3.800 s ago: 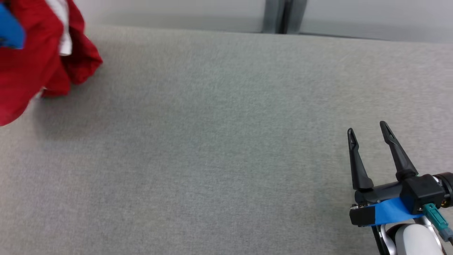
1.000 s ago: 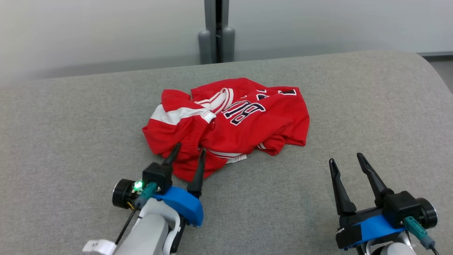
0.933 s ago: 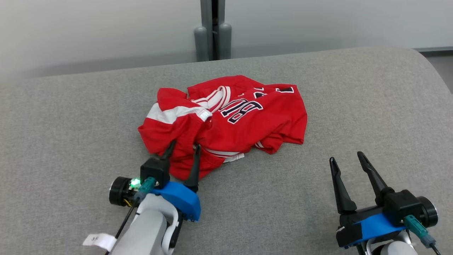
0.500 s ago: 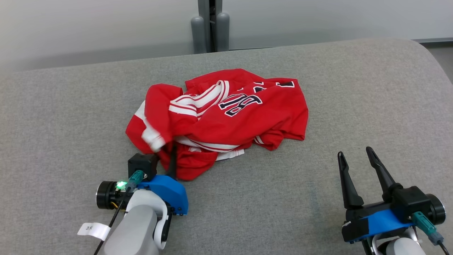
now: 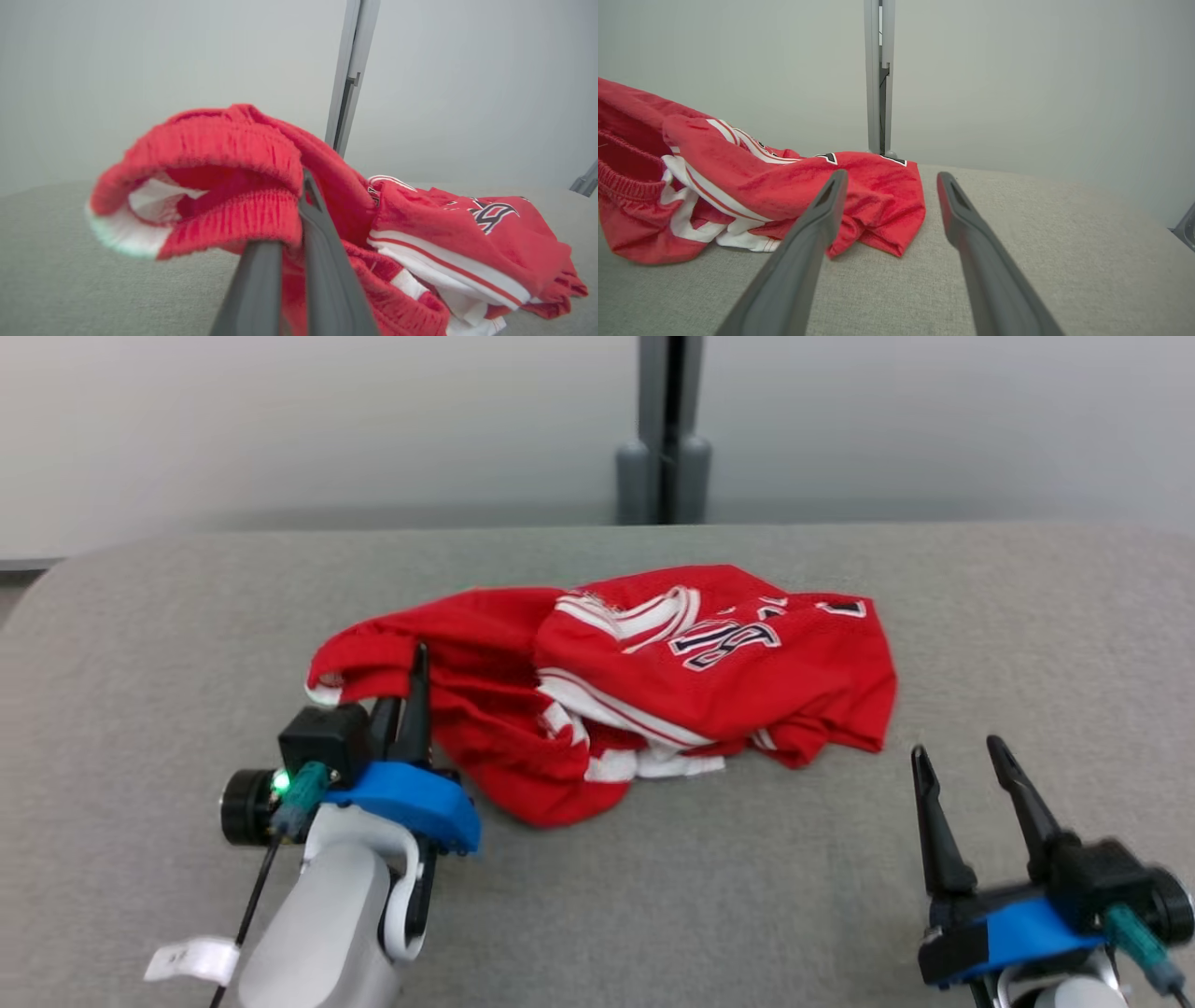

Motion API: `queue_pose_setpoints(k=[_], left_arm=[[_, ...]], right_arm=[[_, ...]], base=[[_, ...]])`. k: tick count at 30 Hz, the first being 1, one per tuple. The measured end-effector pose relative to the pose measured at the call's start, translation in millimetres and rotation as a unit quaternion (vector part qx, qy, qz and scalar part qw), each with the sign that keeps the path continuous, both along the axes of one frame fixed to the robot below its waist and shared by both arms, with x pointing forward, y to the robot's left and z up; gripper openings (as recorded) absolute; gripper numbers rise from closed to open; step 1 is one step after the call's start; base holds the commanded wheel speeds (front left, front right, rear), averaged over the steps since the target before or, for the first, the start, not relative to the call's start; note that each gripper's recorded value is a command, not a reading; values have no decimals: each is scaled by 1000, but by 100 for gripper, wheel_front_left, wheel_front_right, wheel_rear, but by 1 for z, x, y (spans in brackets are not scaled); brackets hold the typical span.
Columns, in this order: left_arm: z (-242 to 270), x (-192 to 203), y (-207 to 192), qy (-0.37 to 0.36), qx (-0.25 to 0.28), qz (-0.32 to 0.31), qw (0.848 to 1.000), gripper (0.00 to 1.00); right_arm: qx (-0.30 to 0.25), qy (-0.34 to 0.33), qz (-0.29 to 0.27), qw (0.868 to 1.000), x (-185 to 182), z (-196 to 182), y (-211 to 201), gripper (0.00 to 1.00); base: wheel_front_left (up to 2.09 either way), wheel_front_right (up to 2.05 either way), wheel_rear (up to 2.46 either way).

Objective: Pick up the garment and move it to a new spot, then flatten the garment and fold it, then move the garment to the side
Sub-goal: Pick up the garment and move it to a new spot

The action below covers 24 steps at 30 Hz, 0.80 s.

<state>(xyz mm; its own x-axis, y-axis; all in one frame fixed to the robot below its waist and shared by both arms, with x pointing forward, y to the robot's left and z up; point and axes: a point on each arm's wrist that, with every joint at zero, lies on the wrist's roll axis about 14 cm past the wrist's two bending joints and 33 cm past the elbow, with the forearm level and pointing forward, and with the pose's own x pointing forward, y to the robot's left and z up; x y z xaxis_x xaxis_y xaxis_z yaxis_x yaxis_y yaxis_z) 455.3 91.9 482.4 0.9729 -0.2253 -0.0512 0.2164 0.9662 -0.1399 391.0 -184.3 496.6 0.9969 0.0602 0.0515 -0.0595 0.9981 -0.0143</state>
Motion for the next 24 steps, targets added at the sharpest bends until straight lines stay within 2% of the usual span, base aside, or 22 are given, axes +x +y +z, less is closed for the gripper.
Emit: queue_pose_setpoints(k=[7, 8, 11, 17, 24], left_arm=[[45, -30, 67, -74, 27, 72, 994, 0], [45, -30, 67, -74, 27, 72, 994, 0], [63, -53, 97, -95, 37, 107, 989, 0], [78, -87, 138, -104, 58, 160, 980, 0], [93, -107, 167, -113, 72, 200, 970, 0]], right_arm=[[3, -14, 54, 998, 8, 9, 38, 100], [3, -14, 54, 998, 8, 9, 38, 100], [5, -22, 86, 996, 14, 15, 61, 100], [7, -22, 132, 991, 20, 15, 94, 100], [9, -16, 164, 986, 26, 10, 119, 100]], base=[[0, 0, 0], [0, 0, 0], [0, 0, 0], [0, 0, 0], [0, 0, 0]])
